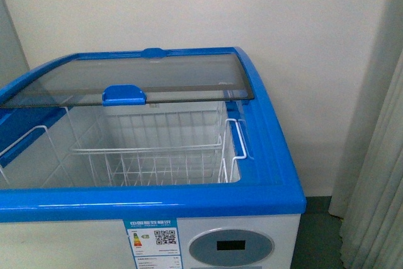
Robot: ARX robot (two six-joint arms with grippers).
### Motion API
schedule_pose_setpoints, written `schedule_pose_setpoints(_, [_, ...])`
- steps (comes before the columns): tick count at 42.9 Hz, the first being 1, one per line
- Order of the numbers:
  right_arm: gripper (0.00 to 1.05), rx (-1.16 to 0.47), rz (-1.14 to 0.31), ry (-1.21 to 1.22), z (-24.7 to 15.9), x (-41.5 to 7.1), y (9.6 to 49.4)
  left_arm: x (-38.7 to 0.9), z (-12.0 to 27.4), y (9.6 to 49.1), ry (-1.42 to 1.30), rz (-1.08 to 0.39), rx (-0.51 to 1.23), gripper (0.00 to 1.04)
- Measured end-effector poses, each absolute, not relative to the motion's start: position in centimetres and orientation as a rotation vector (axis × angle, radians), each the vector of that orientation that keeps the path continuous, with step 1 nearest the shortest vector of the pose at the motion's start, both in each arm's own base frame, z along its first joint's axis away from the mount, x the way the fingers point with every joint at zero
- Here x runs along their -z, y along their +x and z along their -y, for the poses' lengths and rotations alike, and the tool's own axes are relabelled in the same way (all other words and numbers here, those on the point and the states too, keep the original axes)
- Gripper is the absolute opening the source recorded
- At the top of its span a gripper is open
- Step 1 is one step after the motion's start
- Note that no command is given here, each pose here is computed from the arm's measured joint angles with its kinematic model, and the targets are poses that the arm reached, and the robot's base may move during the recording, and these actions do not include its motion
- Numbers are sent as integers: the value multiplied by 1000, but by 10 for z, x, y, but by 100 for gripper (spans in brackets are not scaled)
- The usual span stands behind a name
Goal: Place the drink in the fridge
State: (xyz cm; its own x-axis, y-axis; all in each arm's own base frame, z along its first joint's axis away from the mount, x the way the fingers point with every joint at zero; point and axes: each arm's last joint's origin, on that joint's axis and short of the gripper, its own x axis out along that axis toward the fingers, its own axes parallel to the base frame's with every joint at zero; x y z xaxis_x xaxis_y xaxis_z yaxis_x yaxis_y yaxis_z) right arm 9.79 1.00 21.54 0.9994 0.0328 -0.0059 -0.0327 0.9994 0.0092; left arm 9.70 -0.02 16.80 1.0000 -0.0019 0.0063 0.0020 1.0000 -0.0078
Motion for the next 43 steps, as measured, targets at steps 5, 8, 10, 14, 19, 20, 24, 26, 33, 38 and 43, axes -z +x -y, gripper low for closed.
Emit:
schedule_pose_setpoints(5, [2, 1, -6, 5, -1, -206, 98, -168, 0, 97, -8, 6, 2, 3])
schedule_pose_setpoints(8, [3, -6, -9, 3, -1, -199, 98, -168, 0, 97, -8, 6, 2, 3])
schedule_pose_setpoints(10, [3, -6, -7, 3, -1, -197, 98, -168, 0, 97, -8, 6, 2, 3])
schedule_pose_setpoints(14, [3, -2, -7, 3, 0, -192, 98, -168, 0, 97, -8, 6, 2, 3])
schedule_pose_setpoints(19, [3, -2, -10, 3, 0, -187, 98, -168, 0, 97, -8, 6, 2, 3])
schedule_pose_setpoints(20, [3, -2, -10, 3, 0, -186, 98, -168, 0, 97, -8, 6, 2, 3])
schedule_pose_setpoints(24, [3, -2, -7, 3, 0, -184, 98, -168, 0, 97, -8, 6, 2, 3])
schedule_pose_setpoints(26, [3, -2, -7, 3, 0, -182, 98, -168, 0, 97, -8, 6, 2, 3])
schedule_pose_setpoints(33, [3, -2, -7, 3, 0, -177, 98, -168, 0, 97, -8, 6, 2, 3])
schedule_pose_setpoints(38, [3, -2, 1, 3, 0, -172, 98, -168, 0, 97, -8, 6, 2, 3])
schedule_pose_setpoints(43, [3, -2, 4, 3, 0, -168, 97, -168, 0, 97, -8, 6, 2, 3])
